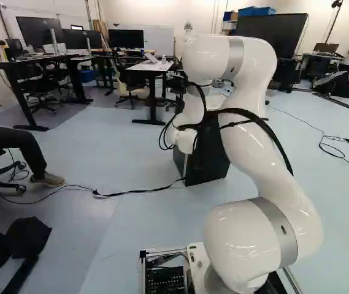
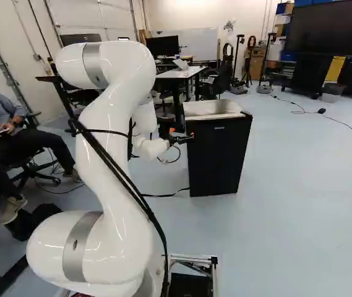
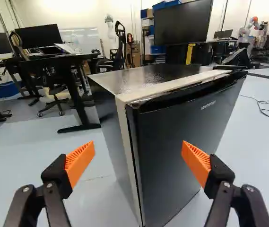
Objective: Open the fridge door
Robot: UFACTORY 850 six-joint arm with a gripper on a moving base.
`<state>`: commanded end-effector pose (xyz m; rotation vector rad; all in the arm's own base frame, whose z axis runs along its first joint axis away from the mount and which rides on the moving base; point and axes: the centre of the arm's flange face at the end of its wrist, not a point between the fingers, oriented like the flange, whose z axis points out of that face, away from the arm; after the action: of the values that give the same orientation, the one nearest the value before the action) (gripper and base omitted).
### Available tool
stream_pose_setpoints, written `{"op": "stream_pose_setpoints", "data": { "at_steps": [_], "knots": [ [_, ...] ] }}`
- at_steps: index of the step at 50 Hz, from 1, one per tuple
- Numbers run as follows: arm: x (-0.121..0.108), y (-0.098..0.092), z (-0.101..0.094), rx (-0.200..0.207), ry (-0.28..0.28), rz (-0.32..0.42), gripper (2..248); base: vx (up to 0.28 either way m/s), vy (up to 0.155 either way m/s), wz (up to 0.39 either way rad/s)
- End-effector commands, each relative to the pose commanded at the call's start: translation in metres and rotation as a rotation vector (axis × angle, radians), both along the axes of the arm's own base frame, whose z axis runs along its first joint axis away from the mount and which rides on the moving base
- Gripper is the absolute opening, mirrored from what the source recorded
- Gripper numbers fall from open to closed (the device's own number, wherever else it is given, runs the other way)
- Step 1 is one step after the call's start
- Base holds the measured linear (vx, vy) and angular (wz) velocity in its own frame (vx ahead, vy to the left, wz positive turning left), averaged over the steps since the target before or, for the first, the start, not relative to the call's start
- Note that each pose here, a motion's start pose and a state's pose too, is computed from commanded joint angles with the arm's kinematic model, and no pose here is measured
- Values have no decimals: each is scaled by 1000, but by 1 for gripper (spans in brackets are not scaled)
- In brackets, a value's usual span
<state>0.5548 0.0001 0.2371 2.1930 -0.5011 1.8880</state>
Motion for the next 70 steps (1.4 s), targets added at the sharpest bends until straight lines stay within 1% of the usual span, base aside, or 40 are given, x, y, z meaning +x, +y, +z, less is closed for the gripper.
{"op": "stream_pose_setpoints", "data": {
  "at_steps": [28, 70],
  "knots": [
    [24, -1, -5, 6, -27, -26, 247, 0, 0, 0],
    [44, -7, -10, 14, -51, -68, 247, 0, 0, 0]
  ]
}}
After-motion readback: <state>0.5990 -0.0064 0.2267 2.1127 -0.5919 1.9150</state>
